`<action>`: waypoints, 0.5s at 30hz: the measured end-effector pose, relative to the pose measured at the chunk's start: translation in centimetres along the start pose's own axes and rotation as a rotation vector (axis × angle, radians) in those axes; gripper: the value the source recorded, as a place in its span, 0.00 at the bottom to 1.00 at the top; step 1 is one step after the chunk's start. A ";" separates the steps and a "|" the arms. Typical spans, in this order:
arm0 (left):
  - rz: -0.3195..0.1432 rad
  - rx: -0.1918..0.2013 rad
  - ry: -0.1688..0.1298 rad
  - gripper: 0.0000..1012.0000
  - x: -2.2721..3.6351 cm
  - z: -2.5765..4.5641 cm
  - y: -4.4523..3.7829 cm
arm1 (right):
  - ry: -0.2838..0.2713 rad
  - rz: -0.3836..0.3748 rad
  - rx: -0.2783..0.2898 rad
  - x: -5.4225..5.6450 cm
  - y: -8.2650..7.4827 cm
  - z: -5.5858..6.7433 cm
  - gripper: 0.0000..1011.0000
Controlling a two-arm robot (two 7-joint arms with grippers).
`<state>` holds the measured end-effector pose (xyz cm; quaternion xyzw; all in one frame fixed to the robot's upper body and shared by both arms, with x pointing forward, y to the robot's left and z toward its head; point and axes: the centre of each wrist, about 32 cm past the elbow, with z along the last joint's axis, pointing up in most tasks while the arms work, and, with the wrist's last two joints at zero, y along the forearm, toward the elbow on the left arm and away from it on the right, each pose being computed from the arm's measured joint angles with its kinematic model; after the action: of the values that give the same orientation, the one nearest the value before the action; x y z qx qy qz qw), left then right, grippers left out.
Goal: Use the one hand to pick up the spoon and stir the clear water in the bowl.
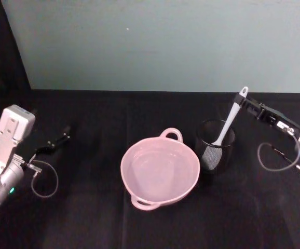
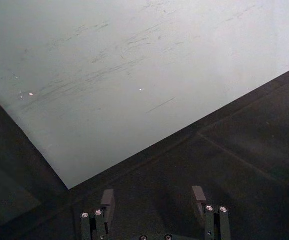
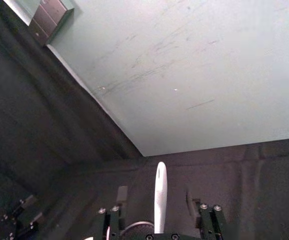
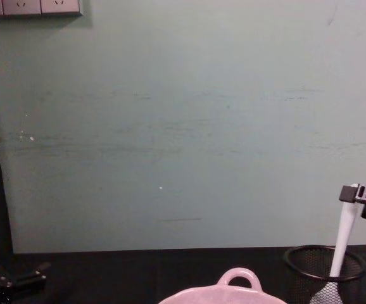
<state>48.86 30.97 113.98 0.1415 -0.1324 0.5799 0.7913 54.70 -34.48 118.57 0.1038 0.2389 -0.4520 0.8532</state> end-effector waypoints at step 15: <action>0.000 0.000 0.000 0.99 0.00 0.00 0.00 | -0.421 -0.171 -0.069 -3.9 -4.2 1.2 0.99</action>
<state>48.86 30.97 113.98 0.1415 -0.1325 0.5799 0.7913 49.72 -34.52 121.71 -0.0426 0.0791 -0.5258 0.8459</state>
